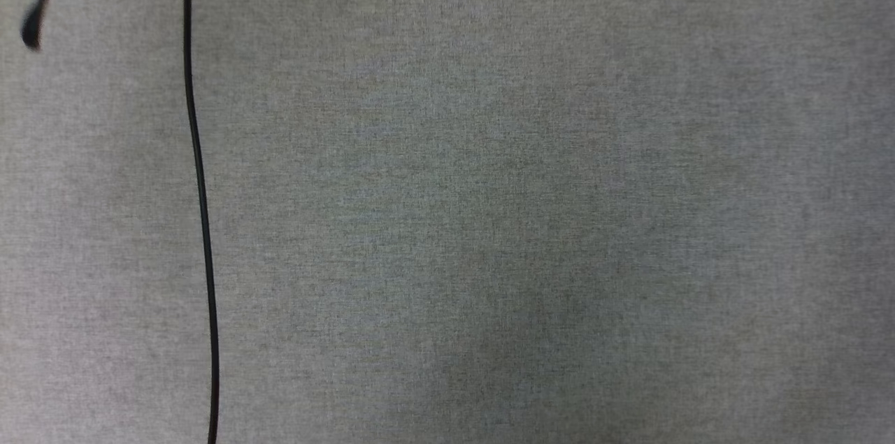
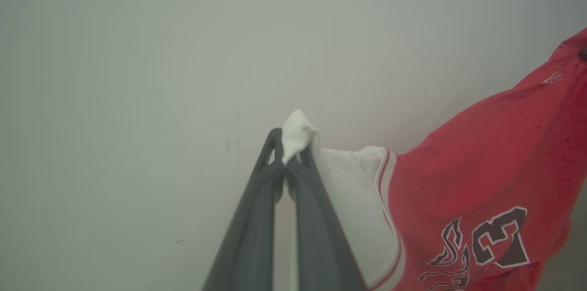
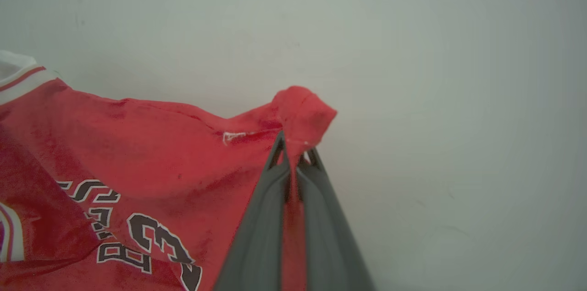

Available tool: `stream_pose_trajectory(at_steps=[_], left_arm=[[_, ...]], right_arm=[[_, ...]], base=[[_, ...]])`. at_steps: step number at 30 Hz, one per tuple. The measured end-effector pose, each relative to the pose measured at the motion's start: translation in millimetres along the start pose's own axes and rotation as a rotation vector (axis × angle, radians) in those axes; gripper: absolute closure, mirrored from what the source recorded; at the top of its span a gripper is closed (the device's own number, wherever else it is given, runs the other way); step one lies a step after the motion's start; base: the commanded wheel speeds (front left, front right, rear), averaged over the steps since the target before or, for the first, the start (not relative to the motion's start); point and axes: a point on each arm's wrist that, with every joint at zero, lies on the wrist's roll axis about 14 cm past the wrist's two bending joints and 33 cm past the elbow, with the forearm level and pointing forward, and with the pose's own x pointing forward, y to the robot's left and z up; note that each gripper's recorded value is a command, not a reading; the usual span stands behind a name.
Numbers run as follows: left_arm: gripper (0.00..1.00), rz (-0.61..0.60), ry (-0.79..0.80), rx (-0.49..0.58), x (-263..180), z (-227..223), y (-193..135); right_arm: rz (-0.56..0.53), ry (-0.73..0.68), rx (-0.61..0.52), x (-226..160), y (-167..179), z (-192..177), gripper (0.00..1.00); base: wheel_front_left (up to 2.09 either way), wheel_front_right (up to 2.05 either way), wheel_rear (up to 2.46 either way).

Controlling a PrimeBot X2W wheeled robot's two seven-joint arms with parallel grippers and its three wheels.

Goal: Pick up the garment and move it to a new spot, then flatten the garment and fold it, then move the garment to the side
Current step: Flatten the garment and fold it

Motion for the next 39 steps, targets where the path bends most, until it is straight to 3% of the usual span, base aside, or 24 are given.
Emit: stream_pose_trajectory(at_steps=[9, 31, 39], left_arm=[[1.0, -0.03, 0.089, -0.092, -62.1, -31.2, -37.3], [1.0, 0.029, 0.336, -0.277, -265.8, -18.5, -108.6], [1.0, 0.06, 0.452, -0.365, -335.4, -15.1, -133.8]], right_arm=[[0.036, 0.079, 0.063, -52.2, 11.6, -39.7, 1.0], [0.114, 0.306, 0.132, -226.6, 46.5, -83.3, 1.0], [0.091, 0.38, 0.19, -293.9, 53.3, -98.0, 1.0]], base=[[0.0, 0.0, 0.0], [0.0, 0.0, 0.0], [0.0, 0.0, 0.0]])
